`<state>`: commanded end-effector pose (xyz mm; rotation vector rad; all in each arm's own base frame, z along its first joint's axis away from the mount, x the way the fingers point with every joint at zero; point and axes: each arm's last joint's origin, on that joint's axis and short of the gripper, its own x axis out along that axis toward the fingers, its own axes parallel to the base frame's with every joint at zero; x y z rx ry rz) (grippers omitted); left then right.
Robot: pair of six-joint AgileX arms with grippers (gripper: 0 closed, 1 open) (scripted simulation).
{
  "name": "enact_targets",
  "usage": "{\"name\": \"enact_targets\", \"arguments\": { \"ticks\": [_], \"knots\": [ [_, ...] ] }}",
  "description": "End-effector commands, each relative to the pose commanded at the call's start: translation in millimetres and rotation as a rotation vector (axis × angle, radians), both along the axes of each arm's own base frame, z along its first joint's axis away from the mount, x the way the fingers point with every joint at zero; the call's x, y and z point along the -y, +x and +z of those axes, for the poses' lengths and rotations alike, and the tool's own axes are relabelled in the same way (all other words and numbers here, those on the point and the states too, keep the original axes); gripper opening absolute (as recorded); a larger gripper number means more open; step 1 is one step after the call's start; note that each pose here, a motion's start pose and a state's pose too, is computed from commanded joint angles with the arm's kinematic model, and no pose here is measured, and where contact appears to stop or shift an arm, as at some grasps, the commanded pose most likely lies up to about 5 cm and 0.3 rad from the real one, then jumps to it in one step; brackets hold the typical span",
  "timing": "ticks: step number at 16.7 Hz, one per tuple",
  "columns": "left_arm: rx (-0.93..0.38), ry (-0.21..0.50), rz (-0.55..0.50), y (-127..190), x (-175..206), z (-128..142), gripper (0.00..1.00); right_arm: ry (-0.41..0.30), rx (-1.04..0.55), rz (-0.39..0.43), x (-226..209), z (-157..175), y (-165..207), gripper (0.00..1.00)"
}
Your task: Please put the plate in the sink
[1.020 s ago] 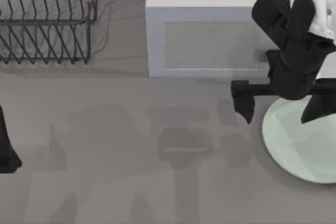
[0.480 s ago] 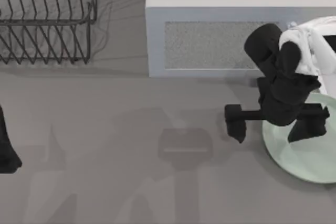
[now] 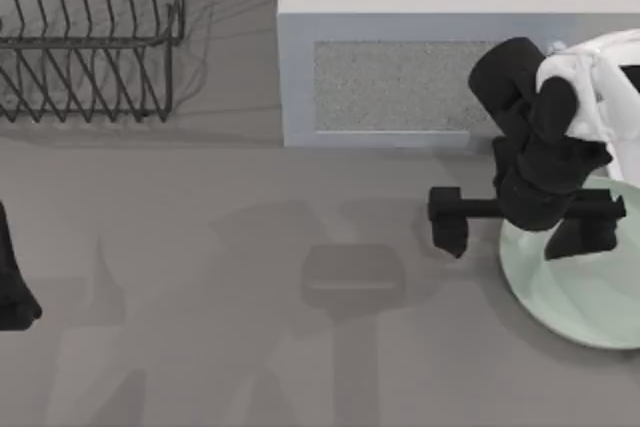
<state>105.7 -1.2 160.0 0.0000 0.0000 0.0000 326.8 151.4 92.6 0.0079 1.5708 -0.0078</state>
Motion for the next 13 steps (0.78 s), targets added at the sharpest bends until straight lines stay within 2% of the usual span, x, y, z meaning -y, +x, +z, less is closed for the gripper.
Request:
{"name": "enact_targets", "arguments": {
  "ticks": [12,13],
  "knots": [
    [0.0,0.0,0.0,0.0,0.0,0.0,1.0,0.0,0.0,0.0,0.0,0.0,0.0,0.02],
    [0.0,0.0,0.0,0.0,0.0,0.0,1.0,0.0,0.0,0.0,0.0,0.0,0.0,0.0]
  ]
}}
